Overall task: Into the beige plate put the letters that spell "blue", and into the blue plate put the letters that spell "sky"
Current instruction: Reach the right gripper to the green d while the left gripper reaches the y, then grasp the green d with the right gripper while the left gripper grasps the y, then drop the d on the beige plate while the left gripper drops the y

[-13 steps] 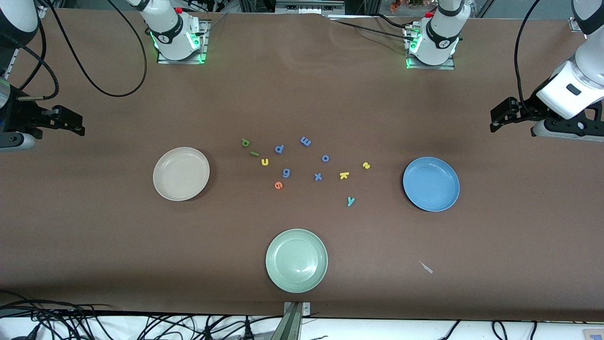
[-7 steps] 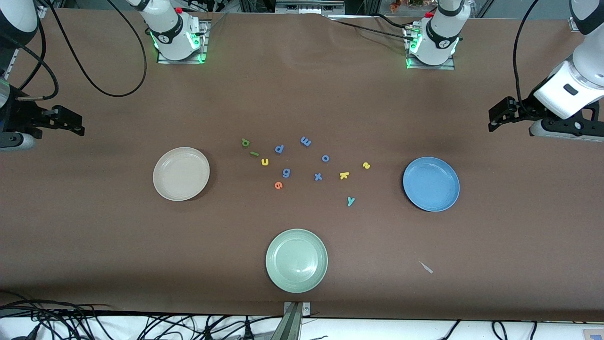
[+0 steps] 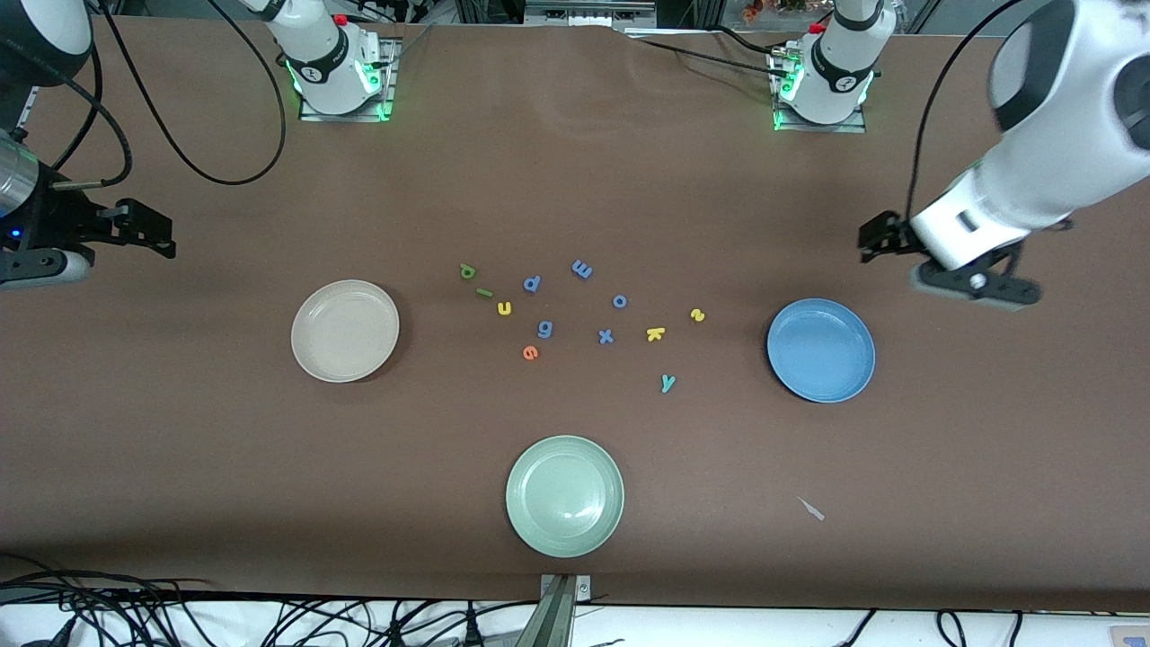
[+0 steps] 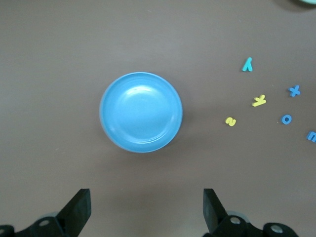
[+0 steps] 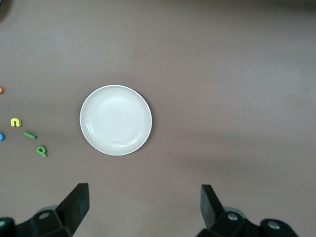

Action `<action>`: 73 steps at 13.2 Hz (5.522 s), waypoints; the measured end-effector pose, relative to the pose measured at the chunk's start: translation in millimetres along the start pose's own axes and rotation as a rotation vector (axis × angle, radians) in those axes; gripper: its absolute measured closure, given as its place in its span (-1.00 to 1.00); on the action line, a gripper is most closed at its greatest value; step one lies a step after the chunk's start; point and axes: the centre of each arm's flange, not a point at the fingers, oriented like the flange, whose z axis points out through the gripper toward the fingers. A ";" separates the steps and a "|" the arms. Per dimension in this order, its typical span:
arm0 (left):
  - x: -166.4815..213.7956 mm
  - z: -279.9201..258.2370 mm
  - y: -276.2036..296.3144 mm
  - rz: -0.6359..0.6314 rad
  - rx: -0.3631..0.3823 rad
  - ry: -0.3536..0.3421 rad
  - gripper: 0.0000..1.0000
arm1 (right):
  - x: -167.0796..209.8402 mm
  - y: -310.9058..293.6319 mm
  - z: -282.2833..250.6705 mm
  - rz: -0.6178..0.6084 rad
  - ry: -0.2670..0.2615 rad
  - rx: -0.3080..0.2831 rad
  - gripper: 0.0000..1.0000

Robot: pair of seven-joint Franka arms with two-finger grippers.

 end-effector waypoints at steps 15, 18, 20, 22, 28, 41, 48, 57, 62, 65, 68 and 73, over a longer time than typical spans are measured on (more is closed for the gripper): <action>129.1 245.3 169.1 0.063 -0.058 0.086 -1.00 | 32.7 -96.3 98.2 -0.072 -0.081 0.057 -1.00; 135.2 276.8 178.1 0.064 -0.069 0.121 -1.00 | 28.2 -163.5 149.9 0.008 -0.056 0.071 -1.00; 134.2 292.9 191.8 0.061 -0.074 0.130 -0.95 | 17.0 -192.3 191.0 0.066 -0.042 0.080 -1.00; 134.0 306.1 198.0 0.063 -0.072 0.138 -0.80 | 1.5 -222.5 219.0 0.132 -0.045 0.088 -1.00; 136.9 316.5 192.6 0.094 -0.026 0.144 -0.19 | -38.5 -280.1 293.2 0.277 0.040 0.048 -1.00; 147.0 248.7 141.5 0.027 -0.001 0.112 0.49 | -95.2 -344.7 400.5 0.385 0.089 0.002 -0.99; 138.7 207.6 56.7 0.111 0.019 0.010 0.49 | -98.3 -347.7 405.6 0.399 0.107 0.000 -0.77; 101.3 254.2 -5.4 0.192 0.157 -0.266 0.49 | -109.6 -342.0 399.0 0.390 0.114 -0.017 0.11; 98.6 263.4 -16.7 0.185 0.161 -0.281 0.09 | -110.7 -339.0 396.3 0.383 0.114 -0.041 0.30; 102.6 251.0 10.6 0.179 0.166 -0.250 -0.52 | -106.6 -326.1 384.6 0.280 0.109 -0.109 0.30; 101.5 241.1 80.4 0.058 0.171 -0.207 -1.00 | -84.1 -279.4 351.3 0.112 0.055 -0.167 0.30; 97.7 244.3 171.6 -0.206 0.067 -0.127 -1.00 | -43.0 -153.4 323.8 -0.067 0.007 -0.234 0.30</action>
